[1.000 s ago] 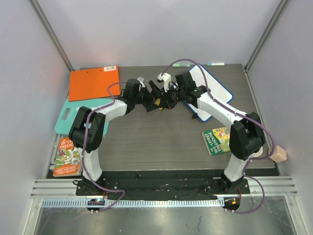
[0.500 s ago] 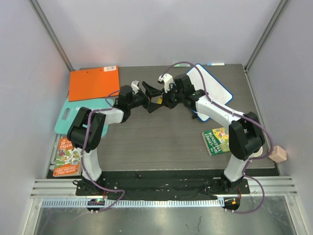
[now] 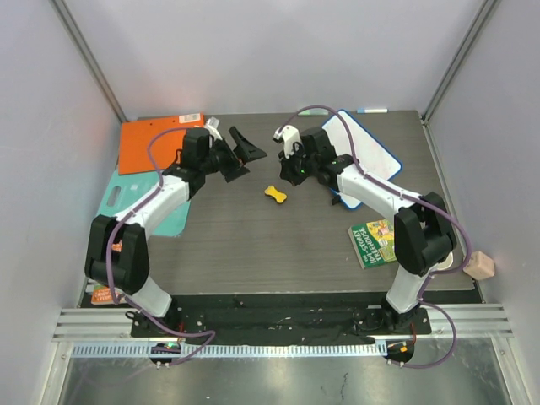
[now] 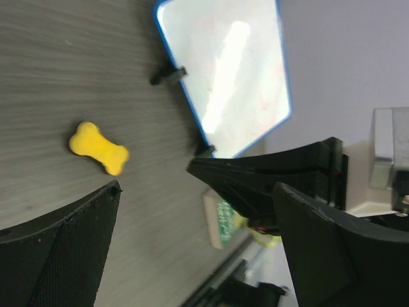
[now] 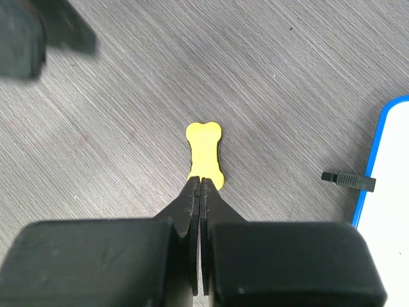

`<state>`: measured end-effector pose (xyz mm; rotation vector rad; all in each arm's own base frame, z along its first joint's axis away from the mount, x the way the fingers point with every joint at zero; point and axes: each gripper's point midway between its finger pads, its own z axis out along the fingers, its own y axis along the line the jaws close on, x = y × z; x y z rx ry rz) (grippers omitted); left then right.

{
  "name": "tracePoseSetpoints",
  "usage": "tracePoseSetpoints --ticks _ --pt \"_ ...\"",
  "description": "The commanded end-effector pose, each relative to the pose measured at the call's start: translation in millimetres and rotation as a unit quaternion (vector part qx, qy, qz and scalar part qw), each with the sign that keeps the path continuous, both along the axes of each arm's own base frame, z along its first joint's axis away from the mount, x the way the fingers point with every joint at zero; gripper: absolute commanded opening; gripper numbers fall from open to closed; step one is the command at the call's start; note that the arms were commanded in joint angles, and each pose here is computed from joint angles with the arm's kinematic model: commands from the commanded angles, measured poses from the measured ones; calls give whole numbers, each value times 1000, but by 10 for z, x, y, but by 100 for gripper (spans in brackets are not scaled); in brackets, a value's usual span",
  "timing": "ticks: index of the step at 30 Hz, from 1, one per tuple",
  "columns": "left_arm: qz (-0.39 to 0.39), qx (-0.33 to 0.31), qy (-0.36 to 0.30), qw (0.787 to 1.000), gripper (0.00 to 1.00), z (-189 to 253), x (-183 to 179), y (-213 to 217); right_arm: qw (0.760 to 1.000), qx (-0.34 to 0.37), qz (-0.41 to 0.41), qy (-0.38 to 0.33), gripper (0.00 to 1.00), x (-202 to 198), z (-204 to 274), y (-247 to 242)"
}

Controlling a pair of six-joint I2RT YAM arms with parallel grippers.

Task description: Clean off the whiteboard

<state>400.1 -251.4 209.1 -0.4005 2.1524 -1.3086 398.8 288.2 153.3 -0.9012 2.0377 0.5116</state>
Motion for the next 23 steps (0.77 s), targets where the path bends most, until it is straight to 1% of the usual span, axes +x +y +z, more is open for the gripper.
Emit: tracePoseSetpoints --ticks 1,2,3,4,5,6,7,8,9,12,13,14,18,20,21,23 --pt "-3 236 4 972 100 -364 -191 491 999 28 -7 -44 1 142 372 -6" --pt "11 265 5 964 100 -428 -170 603 998 32 -10 -47 1 147 422 -41" --pt "12 280 4 960 100 -453 -180 652 998 37 -15 -55 4 143 518 -80" --pt "8 299 7 954 100 -536 -224 715 997 42 -27 -59 11 182 584 -170" --pt "11 310 6 951 100 -558 -234 760 997 43 -34 -59 20 188 609 -228" --pt "27 326 1 945 100 -549 -226 843 996 46 -44 -62 46 207 650 -304" --pt "31 337 -3 941 100 -558 -241 890 995 55 -56 -66 61 208 752 -388" --pt "29 355 -9 934 100 -605 -266 947 993 58 -74 -64 71 262 769 -547" --pt "48 378 -21 924 100 -557 -250 1059 993 60 -84 -63 81 273 797 -625" --pt "62 420 -37 905 100 -555 -264 1244 989 67 -123 -48 98 279 809 -978" --pt "73 430 -43 899 100 -515 -268 1307 987 71 -136 -53 99 259 868 -1085" --pt "74 435 -49 896 100 -496 -268 1329 986 65 -150 -44 100 238 768 -1220" --pt "91 449 -68 886 100 -450 -266 1415 980 35 -188 -52 100 75 626 -1525" --pt "98 449 -70 885 100 -453 -260 1431 973 37 -218 -59 100 27 585 -1636" --pt "97 446 -76 886 100 -461 -247 1417 968 47 -240 -57 99 40 588 -1680" --pt "103 450 -77 883 100 -491 -213 1434 953 42 -293 -68 100 54 586 -1852"
